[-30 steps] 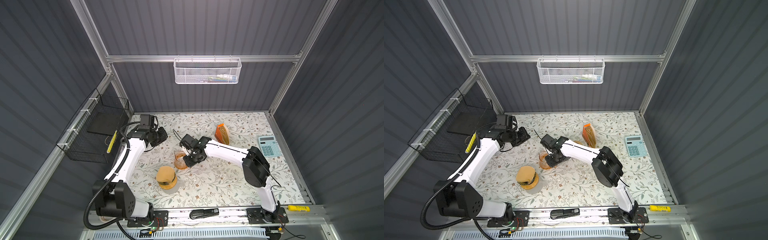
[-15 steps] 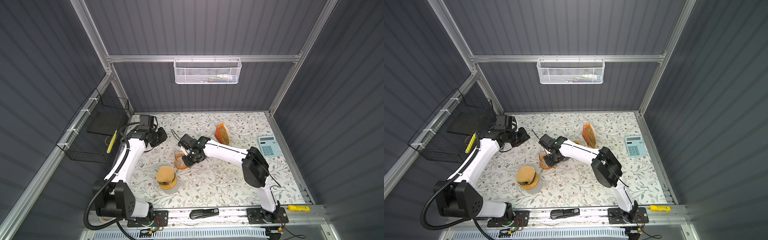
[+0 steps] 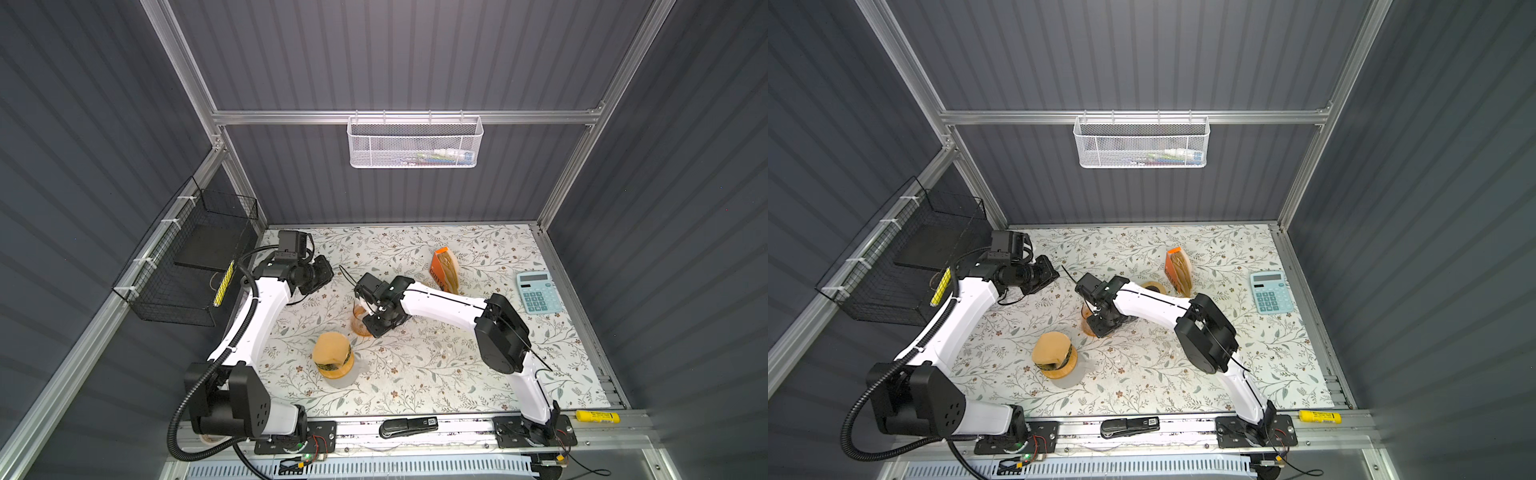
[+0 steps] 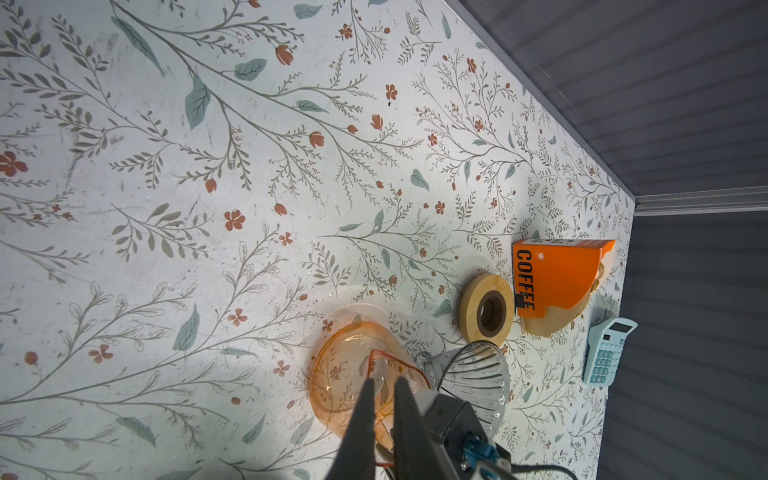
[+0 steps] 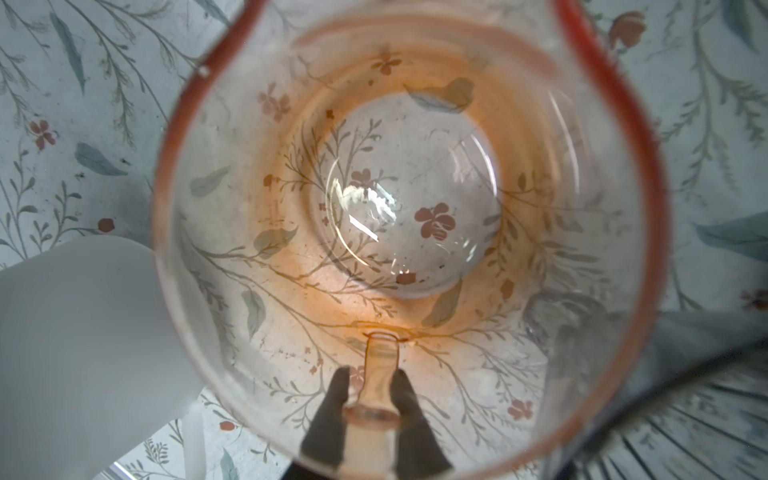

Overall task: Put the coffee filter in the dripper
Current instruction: 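Close the right gripper on the pink glass jug's handle, then lift the pink jug with the right gripper and carry it toward the robot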

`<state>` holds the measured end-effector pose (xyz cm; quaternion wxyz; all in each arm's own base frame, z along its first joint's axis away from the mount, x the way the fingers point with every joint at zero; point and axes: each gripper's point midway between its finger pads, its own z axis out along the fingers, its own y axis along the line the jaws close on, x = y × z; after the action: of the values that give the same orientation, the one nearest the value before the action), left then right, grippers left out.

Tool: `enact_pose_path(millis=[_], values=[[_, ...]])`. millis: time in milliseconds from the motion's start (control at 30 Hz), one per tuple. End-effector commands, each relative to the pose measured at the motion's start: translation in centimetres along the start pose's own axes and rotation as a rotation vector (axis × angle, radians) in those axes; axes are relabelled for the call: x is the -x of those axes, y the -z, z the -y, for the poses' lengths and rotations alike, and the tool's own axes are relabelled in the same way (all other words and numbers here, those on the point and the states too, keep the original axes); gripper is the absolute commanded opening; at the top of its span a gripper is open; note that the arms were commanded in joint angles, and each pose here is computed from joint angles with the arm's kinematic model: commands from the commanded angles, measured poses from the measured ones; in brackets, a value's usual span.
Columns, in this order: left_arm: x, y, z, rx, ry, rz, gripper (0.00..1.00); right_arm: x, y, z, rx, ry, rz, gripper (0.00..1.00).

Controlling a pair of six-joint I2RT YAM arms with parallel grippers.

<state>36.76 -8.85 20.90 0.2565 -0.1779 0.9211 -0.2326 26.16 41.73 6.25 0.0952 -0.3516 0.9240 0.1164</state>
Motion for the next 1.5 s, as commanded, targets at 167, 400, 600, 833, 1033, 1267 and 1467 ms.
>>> enact_pose_path(millis=[167, 400, 600, 833, 1033, 1267, 1467], values=[[-0.1, 0.9, 0.4, -0.027, -0.02, 0.011, 0.12, 0.0, 1.1, -0.3, -0.015, 0.008, 0.004, 0.08], [-0.2, 1.5, 0.3, -0.025, -0.011, 0.025, 0.12, -1.0, 2.3, -1.1, -0.009, 0.021, 0.015, 0.0], [-0.4, 2.0, 0.0, -0.015, -0.002, 0.039, 0.13, -2.5, 3.4, -1.4, -0.009, 0.024, 0.025, 0.0], [-0.3, 2.8, -0.5, 0.018, -0.015, 0.064, 0.13, -4.9, 4.3, -1.5, -0.019, 0.042, 0.024, 0.0], [-0.2, 3.5, -0.7, 0.042, -0.037, 0.071, 0.13, -7.6, 5.0, -1.4, -0.036, 0.047, 0.012, 0.0], [-0.2, 4.3, -0.8, 0.051, -0.045, 0.091, 0.13, -10.6, 5.6, -1.1, -0.038, 0.028, 0.008, 0.0], [-0.5, 4.6, -1.1, 0.058, -0.041, 0.097, 0.13, -12.2, 5.8, -0.9, -0.032, 0.011, 0.016, 0.0]])
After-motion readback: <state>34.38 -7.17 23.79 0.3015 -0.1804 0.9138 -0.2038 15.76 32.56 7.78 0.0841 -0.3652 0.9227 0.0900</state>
